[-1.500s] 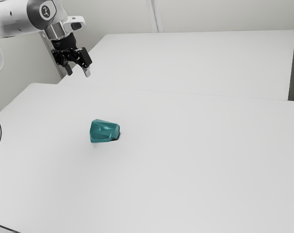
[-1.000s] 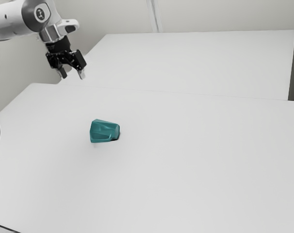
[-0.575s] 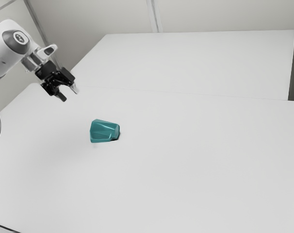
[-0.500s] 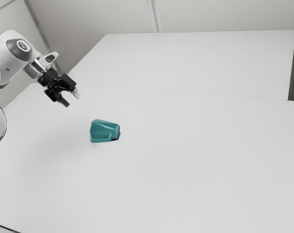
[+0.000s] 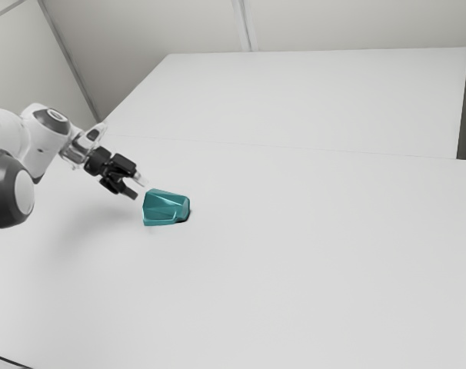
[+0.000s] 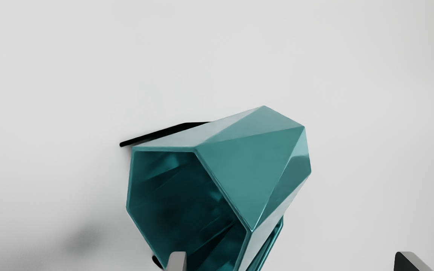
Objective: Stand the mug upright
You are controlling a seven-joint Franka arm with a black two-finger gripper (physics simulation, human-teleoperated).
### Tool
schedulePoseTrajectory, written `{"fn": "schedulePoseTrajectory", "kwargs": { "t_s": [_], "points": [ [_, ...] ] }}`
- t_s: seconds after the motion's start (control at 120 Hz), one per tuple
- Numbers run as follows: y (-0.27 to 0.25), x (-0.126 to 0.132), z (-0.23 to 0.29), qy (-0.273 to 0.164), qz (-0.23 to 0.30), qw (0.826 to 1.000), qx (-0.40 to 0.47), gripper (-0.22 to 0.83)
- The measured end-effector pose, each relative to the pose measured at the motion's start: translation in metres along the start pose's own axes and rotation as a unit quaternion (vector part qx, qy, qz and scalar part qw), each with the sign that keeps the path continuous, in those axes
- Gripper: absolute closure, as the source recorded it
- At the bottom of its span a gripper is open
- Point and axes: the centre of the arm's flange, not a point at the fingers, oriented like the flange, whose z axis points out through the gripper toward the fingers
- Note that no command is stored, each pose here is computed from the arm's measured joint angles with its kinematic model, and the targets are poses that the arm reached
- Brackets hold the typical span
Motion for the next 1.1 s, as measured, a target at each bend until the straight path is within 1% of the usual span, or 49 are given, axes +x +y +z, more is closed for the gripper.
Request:
{"fn": "schedulePoseTrajectory", "kwargs": {
  "t_s": [0.092,0.242,0.417,0.483,0.6,0.8,0.9,1.1],
  "points": [
    [-0.009,-0.007,0.016,0.009,-0.001,1.000,-0.023,0.00],
    [-0.009,-0.004,0.024,0.035,0.016,0.999,-0.031,0.00],
    [-0.018,-0.013,0.036,0.053,0.015,0.997,-0.046,0.01],
    [-0.020,-0.014,0.038,0.057,0.018,0.997,-0.048,0.10],
    [-0.017,-0.012,0.041,0.061,0.029,0.996,-0.050,0.32],
    [-0.014,-0.009,0.044,0.064,0.045,0.996,-0.054,0.60],
    [-0.012,-0.008,0.044,0.066,0.051,0.995,-0.054,0.67],
    [0.001,-0.005,0.034,0.075,0.071,0.993,-0.055,0.75]
  ]
}}
